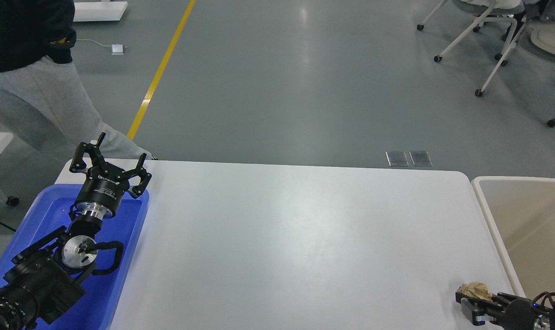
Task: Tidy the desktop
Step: 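Lift the paper ball with the right gripper over the white bin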
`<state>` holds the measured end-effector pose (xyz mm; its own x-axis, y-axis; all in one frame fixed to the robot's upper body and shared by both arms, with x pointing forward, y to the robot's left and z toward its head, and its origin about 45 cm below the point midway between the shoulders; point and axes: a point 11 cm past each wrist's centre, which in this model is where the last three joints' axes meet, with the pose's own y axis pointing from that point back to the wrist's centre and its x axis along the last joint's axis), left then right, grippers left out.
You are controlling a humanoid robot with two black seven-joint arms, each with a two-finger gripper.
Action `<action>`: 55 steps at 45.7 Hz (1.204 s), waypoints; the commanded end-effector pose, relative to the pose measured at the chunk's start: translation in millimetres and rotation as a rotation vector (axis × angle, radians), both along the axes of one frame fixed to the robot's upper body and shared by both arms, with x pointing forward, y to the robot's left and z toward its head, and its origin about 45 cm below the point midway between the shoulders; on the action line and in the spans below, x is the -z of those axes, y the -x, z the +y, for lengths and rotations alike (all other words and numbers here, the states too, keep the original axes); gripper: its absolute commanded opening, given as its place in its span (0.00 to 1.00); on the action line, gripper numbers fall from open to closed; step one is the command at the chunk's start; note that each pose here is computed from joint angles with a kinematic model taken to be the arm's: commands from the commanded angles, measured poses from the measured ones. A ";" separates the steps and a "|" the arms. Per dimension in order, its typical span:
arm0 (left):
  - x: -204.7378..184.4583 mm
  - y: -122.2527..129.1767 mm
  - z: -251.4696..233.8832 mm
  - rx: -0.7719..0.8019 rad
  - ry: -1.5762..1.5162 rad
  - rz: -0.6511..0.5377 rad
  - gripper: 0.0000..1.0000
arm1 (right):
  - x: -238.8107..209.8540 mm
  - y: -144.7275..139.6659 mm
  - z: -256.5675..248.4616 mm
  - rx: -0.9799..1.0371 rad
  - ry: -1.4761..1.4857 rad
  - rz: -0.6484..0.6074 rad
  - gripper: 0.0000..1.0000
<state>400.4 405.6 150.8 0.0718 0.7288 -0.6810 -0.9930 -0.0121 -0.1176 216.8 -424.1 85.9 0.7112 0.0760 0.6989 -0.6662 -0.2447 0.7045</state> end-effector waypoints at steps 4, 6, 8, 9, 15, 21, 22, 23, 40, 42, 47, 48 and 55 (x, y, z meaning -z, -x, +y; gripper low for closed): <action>0.0 0.0 0.1 0.000 0.000 0.000 1.00 | -51.2 -7.9 -9.1 -0.014 -0.006 -0.035 0.00; 0.0 0.0 0.1 0.000 0.000 0.000 1.00 | -59.4 -7.1 -12.0 -0.016 0.001 -0.032 0.00; 0.0 0.0 0.1 0.000 0.000 0.000 1.00 | -70.4 -7.1 -14.9 -0.016 0.005 -0.031 0.00; 0.0 0.0 0.1 0.000 0.000 0.000 1.00 | -75.3 -7.3 -16.1 -0.015 0.006 -0.031 0.00; 0.0 0.0 0.1 0.000 0.000 0.000 1.00 | -110.7 -17.2 -16.7 -0.010 0.001 -0.061 0.00; 0.0 0.0 0.1 0.000 0.000 0.000 1.00 | -150.7 -32.3 -20.3 0.016 -0.002 -0.093 0.00; 0.0 0.0 0.1 0.000 0.000 0.000 1.00 | -157.4 -35.0 -19.3 0.022 -0.011 -0.097 0.00; 0.0 0.0 0.1 0.000 0.000 0.000 1.00 | -163.7 -37.3 -19.3 0.030 -0.017 -0.099 0.00; 0.0 0.0 0.1 0.000 0.000 0.000 1.00 | -271.8 -63.9 -22.9 0.088 -0.072 -0.092 0.00; 0.0 0.0 0.1 0.000 0.000 0.000 1.00 | -284.7 -66.0 -21.2 0.089 -0.083 -0.093 0.00; 0.0 0.0 0.1 0.000 0.000 0.000 1.00 | -312.9 -69.7 -16.0 0.079 -0.105 -0.097 0.00; 0.0 0.0 0.1 0.000 0.000 0.000 1.00 | -317.0 -70.5 -15.7 0.078 -0.105 -0.102 0.00; 0.0 0.0 0.1 0.000 0.000 0.000 1.00 | -327.5 -72.7 -14.4 0.077 -0.117 -0.117 0.00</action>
<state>400.4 405.6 150.8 0.0718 0.7287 -0.6811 -0.9930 -0.0123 -0.1179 288.0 -443.3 375.8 0.6377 -0.0396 0.7693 -0.7531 -0.2418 0.6119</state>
